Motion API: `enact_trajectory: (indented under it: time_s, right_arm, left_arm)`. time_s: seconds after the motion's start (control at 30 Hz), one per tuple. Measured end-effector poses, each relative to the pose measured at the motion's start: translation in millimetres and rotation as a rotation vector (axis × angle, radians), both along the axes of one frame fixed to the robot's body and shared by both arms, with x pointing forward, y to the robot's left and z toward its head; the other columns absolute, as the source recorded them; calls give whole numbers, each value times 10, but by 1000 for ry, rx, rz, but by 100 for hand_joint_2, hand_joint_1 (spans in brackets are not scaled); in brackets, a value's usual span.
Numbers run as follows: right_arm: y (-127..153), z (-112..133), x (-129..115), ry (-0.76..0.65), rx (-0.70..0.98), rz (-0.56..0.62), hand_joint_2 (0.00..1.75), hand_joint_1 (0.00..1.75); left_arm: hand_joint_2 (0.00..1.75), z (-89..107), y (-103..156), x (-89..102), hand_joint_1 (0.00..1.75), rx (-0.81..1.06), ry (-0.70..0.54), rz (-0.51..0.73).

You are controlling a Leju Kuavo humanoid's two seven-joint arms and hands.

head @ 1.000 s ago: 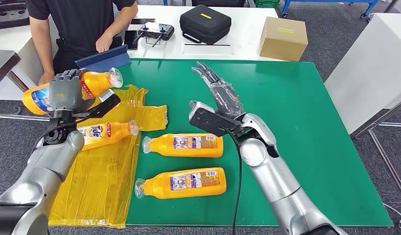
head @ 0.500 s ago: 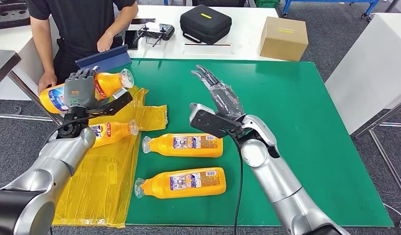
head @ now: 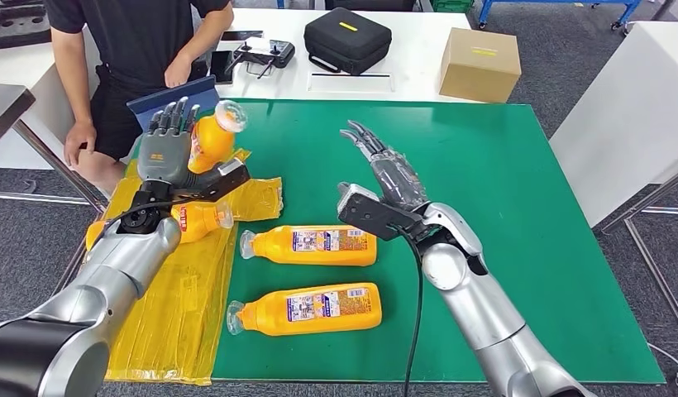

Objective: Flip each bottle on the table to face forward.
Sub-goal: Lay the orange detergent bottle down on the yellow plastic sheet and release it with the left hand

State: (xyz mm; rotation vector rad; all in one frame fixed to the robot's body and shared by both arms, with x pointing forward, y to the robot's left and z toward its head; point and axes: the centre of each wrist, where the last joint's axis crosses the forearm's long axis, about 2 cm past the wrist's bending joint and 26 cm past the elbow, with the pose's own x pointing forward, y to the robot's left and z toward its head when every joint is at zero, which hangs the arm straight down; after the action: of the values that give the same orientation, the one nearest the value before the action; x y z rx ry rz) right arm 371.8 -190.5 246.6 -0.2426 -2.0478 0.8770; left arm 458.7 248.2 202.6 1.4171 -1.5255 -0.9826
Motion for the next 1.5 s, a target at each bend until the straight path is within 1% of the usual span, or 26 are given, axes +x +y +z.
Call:
enact_trajectory:
  time_s: [0.3,0.57,0.87,0.93,1.1,1.2,1.27,1.33,1.37,1.43,1.5]
  right_arm:
    - [-34,-8,3,-1,-9,-4,0,0]
    - [-84,-75,-21,12,-21,-10,0,0]
    - [-111,-85,-19,13,-30,-13,0,0]
    - [-117,-87,-19,11,-33,-15,0,0]
    - [-162,-139,-43,-10,-78,-51,0,0]
    - [-195,-190,-74,-15,-106,-70,0,0]
    - [-225,-220,-101,-10,-135,-79,0,0]
    - [-273,-275,-156,5,-169,-82,0,0]
    - [-301,-324,-204,14,-185,-82,0,0]
    - [-349,-447,-341,24,-221,-86,0,0]
    - [-374,-581,-526,28,-257,-90,0,0]
  left_arm:
    - [0,16,-34,7,0,5,12,-14]
    - [0,16,-20,11,0,-1,29,10]
    - [0,26,98,25,0,-155,28,4]
    - [0,45,153,36,0,-287,29,-26]
    - [0,222,349,67,0,-838,23,-123]
    - [0,327,467,22,0,-1065,-15,-184]
    - [0,342,553,-58,0,-1250,-51,-250]
    - [0,292,659,-205,0,-1420,-107,-319]
    - [0,225,726,-311,0,-1478,-138,-340]
    - [0,42,869,-578,0,-1540,-200,-358]
    - [0,-183,996,-921,0,-1561,-254,-355]
